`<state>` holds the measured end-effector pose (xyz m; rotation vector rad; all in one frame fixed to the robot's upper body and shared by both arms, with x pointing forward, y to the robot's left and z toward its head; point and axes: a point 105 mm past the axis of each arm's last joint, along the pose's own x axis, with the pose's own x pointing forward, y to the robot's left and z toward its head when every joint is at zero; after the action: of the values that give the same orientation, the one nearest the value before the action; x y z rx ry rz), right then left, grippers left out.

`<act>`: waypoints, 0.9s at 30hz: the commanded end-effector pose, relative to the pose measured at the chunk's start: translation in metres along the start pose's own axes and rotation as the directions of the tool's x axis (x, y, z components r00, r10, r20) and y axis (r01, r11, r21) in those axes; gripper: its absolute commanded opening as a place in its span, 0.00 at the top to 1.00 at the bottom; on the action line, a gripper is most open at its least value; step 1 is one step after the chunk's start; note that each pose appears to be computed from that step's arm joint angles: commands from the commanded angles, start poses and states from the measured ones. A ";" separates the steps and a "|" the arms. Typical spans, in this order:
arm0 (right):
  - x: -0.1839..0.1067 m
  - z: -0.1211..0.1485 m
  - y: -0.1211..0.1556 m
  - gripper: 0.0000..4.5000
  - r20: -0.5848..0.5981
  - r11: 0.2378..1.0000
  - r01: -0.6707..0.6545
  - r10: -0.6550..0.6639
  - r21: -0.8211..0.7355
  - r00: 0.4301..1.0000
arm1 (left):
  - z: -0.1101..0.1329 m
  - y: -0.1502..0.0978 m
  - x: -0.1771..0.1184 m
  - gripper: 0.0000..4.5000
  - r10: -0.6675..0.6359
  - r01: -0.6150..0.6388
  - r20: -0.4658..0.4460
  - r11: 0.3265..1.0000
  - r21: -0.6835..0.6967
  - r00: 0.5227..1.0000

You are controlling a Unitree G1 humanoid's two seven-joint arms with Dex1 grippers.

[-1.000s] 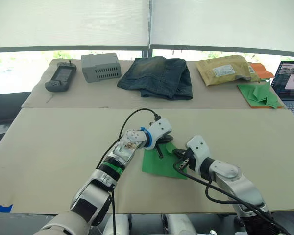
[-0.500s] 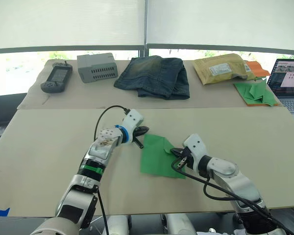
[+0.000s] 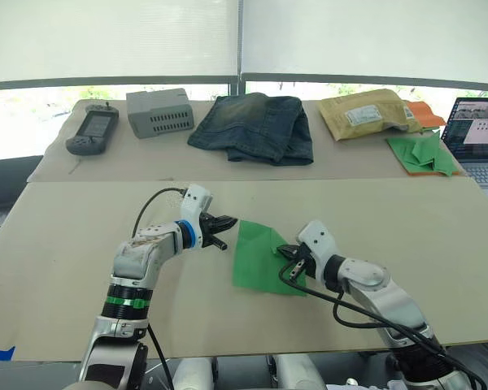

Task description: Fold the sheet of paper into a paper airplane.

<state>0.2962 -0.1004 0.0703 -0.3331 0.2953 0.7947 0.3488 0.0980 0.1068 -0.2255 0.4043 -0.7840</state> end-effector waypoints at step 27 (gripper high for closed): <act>0.007 -0.025 0.018 1.00 -0.093 0.997 -0.071 0.072 0.006 0.993 | -0.008 -0.046 0.009 0.99 -0.115 0.146 -0.130 0.954 0.261 0.985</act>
<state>0.2963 -0.0957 0.0689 -0.3689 0.2850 0.8073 0.3246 0.0650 0.1027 -0.0431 0.4630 -0.9323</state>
